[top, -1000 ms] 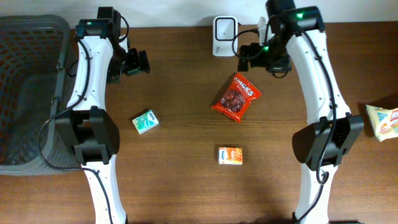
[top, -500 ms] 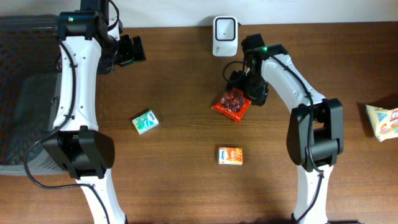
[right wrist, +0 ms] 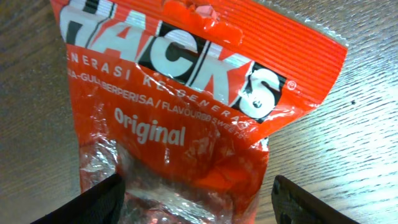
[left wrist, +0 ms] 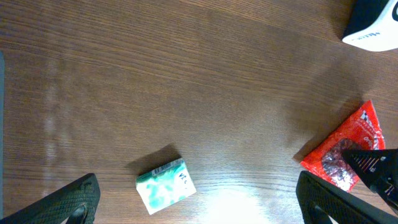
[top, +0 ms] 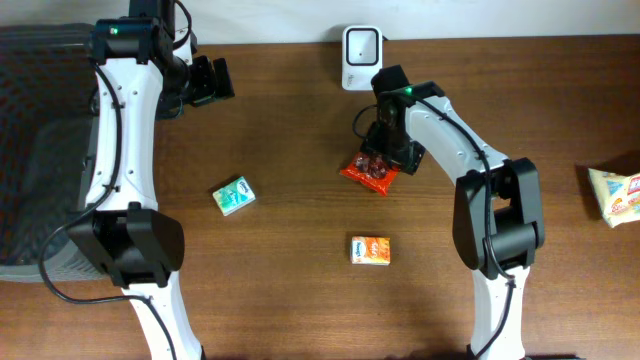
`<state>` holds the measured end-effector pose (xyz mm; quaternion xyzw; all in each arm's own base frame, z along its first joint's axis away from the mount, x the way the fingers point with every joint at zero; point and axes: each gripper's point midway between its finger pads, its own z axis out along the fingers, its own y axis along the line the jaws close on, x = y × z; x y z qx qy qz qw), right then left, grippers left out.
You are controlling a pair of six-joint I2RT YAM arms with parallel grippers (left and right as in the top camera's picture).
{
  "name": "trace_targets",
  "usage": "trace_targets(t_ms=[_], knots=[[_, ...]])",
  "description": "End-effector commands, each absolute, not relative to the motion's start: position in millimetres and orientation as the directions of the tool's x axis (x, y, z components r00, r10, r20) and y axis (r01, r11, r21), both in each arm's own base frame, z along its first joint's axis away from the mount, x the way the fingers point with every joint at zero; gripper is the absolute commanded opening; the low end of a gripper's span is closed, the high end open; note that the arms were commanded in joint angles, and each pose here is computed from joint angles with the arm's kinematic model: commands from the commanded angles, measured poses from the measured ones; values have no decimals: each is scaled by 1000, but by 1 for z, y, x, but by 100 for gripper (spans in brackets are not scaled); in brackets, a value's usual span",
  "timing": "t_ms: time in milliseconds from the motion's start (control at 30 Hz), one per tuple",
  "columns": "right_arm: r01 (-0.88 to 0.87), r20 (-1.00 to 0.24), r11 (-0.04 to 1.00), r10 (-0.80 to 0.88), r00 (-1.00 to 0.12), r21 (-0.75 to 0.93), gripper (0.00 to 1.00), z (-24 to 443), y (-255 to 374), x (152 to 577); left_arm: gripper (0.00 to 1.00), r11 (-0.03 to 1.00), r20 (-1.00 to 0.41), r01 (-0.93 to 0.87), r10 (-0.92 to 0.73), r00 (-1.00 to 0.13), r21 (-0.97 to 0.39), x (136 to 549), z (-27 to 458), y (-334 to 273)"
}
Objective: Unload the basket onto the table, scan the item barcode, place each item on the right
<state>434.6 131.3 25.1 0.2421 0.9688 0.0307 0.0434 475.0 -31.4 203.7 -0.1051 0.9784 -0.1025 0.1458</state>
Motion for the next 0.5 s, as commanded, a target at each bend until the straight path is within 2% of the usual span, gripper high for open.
trace_targets(t_ms=[0,300,467], knots=[[498,-107,866,500,-860,48,76,28,126,434,99,960,-270,-153,-216,-938,-236,476,205,-33],[489,-100,871,491,-865,40,76,58,130,434,99,960,-270,-153,-216,-938,-236,476,205,-33],[472,-123,881,473,-872,37,76,55,138,437,99,960,-270,-153,-216,-938,-236,476,205,-33]])
